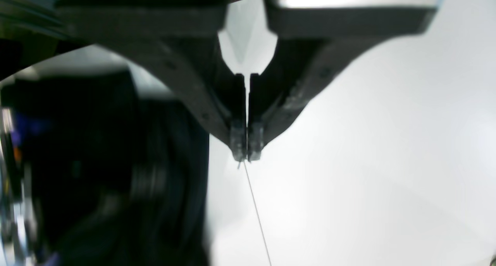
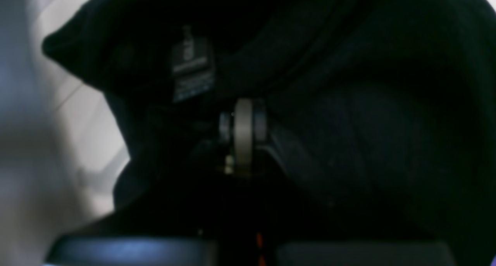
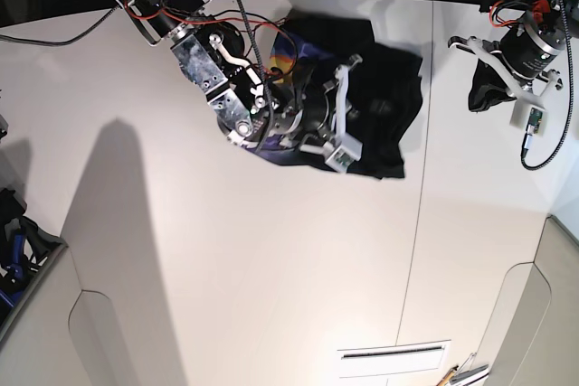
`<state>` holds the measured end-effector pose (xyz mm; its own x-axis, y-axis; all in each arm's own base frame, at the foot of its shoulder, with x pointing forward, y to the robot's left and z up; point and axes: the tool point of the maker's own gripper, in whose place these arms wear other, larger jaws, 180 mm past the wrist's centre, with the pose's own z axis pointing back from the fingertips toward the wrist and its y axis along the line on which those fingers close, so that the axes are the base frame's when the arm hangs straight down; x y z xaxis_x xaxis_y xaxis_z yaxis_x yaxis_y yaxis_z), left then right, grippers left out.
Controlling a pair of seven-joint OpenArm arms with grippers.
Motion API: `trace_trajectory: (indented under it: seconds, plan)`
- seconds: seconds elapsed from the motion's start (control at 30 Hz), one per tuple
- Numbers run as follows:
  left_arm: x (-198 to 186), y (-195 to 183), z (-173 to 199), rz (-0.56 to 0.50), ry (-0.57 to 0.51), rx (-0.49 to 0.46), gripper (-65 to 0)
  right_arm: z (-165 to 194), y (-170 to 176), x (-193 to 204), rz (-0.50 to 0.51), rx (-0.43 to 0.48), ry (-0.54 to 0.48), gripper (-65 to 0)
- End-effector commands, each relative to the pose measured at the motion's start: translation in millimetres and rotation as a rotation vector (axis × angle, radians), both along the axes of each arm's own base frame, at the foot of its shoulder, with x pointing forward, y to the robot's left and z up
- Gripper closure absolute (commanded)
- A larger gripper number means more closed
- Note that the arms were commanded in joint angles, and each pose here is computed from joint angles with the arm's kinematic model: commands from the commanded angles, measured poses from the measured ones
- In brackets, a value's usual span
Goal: Fold the T-shirt properly
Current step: 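Drag the folded shirt with the right gripper toward the table edge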
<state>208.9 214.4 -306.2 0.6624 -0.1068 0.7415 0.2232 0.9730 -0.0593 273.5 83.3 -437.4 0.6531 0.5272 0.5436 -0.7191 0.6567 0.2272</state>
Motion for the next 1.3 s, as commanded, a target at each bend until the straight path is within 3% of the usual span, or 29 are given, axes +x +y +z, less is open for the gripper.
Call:
trace_trajectory:
  seconds: [0.0,0.23,0.4,0.6,0.97,1.1,1.27]
  plan:
    - [4.9,-0.2,10.2,-0.007,-0.041,0.001,-1.1,-23.3,-66.3,17.7,-0.13,-0.252,0.002,0.0]
    - [5.2,-0.6,10.7,-0.008,-0.044,-0.002,-1.1,-11.7,-150.7,65.7,-0.62,-0.243,0.02,0.0]
    - [6.3,-5.5,13.6,-0.017,-0.056,-0.034,-1.1,-11.7,-209.0,71.7,-0.868,-0.2,0.047,0.0]
    - [6.5,-7.8,15.0,-0.022,-0.061,-0.049,-1.1,-14.0,-269.6,65.8,-1.079,-0.155,0.034,0.0]
    - [8.8,-12.4,19.0,-0.03,-0.077,-0.08,-1.1,-17.0,-315.9,45.9,-1.167,-0.173,0.061,0.0]
    - [8.9,-12.4,19.2,-0.03,-0.078,-0.08,-1.1,6.0,-320.6,59.8,-1.174,-0.14,-0.012,0.0]
    - [13.1,-12.7,24.9,-0.026,-0.116,-0.09,-1.1,60.1,-326.7,83.8,-1.178,-0.096,-0.187,0.0]
